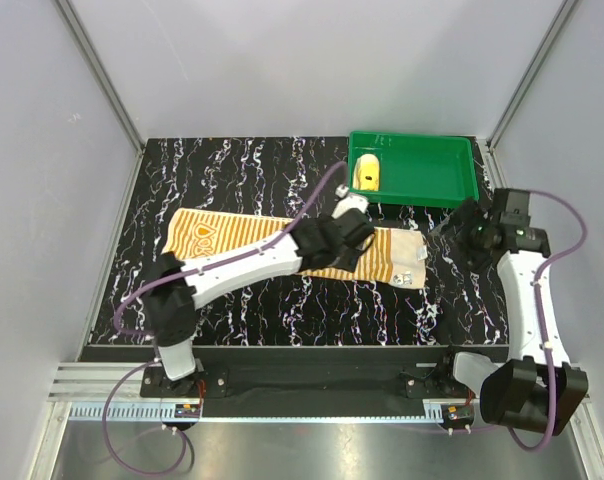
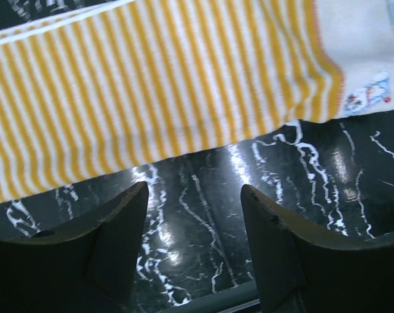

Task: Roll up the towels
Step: Fold the towel

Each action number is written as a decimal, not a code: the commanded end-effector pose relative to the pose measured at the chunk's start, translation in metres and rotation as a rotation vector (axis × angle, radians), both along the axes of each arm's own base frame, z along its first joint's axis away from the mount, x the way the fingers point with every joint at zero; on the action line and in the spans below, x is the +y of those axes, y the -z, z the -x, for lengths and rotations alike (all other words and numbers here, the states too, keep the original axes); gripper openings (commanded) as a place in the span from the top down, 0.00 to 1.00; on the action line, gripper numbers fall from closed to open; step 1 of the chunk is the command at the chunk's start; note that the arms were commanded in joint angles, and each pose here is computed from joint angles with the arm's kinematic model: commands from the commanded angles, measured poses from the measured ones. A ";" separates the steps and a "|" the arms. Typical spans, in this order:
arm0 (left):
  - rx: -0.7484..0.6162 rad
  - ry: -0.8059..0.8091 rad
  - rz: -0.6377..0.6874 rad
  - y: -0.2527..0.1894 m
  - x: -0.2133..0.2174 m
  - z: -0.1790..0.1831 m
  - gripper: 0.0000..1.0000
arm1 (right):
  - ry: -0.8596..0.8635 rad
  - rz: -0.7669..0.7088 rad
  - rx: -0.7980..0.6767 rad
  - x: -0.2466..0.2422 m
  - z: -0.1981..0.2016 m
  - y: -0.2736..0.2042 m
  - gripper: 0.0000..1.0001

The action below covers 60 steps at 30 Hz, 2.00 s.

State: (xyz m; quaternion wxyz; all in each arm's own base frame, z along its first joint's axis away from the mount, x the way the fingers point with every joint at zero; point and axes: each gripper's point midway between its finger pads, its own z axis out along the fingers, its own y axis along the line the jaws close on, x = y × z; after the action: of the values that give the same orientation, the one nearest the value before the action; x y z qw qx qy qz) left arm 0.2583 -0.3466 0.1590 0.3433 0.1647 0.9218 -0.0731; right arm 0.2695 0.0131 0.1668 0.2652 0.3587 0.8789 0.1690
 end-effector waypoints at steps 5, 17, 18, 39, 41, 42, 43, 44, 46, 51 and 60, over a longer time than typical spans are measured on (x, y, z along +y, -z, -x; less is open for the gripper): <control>-0.101 0.141 -0.042 -0.010 -0.075 0.005 0.37 | 0.196 0.238 -0.043 -0.051 0.004 -0.073 0.00; -0.057 0.365 0.015 0.039 -0.187 0.044 0.35 | 0.243 0.253 -0.194 -0.058 0.002 -0.131 0.00; -0.053 0.374 0.016 0.043 -0.192 0.045 0.35 | 0.239 0.254 -0.194 -0.057 0.003 -0.130 0.00; -0.113 0.480 -0.053 0.109 -0.237 0.022 0.38 | 0.171 0.201 -0.174 -0.043 0.003 -0.113 0.00; -0.082 0.467 -0.043 0.111 -0.235 0.017 0.44 | 0.168 0.197 -0.174 -0.043 0.001 -0.112 0.00; -0.062 0.455 -0.051 0.120 -0.230 0.011 0.50 | 0.168 0.197 -0.175 -0.043 0.000 -0.113 0.00; -0.048 0.455 -0.056 0.122 -0.228 0.010 0.52 | 0.166 0.197 -0.174 -0.043 -0.001 -0.112 0.00; -0.035 0.469 -0.052 0.123 -0.228 0.010 0.54 | 0.166 0.198 -0.171 -0.044 -0.002 -0.111 0.00; -0.034 0.488 -0.058 0.125 -0.228 0.010 0.54 | 0.164 0.199 -0.163 -0.044 -0.005 -0.108 0.00; -0.029 0.517 -0.067 0.128 -0.230 0.011 0.53 | 0.143 0.174 -0.155 -0.040 -0.010 -0.104 0.00; -0.029 0.565 -0.044 0.126 -0.237 0.009 0.75 | 0.140 0.172 -0.143 -0.041 -0.014 -0.096 0.00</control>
State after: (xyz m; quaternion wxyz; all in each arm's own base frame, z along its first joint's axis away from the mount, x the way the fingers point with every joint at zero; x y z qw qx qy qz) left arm 0.2480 -0.5719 0.0276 0.3139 0.4104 0.8475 -0.1217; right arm 0.2771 -0.0259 0.2603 0.3556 0.3910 0.8435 0.0959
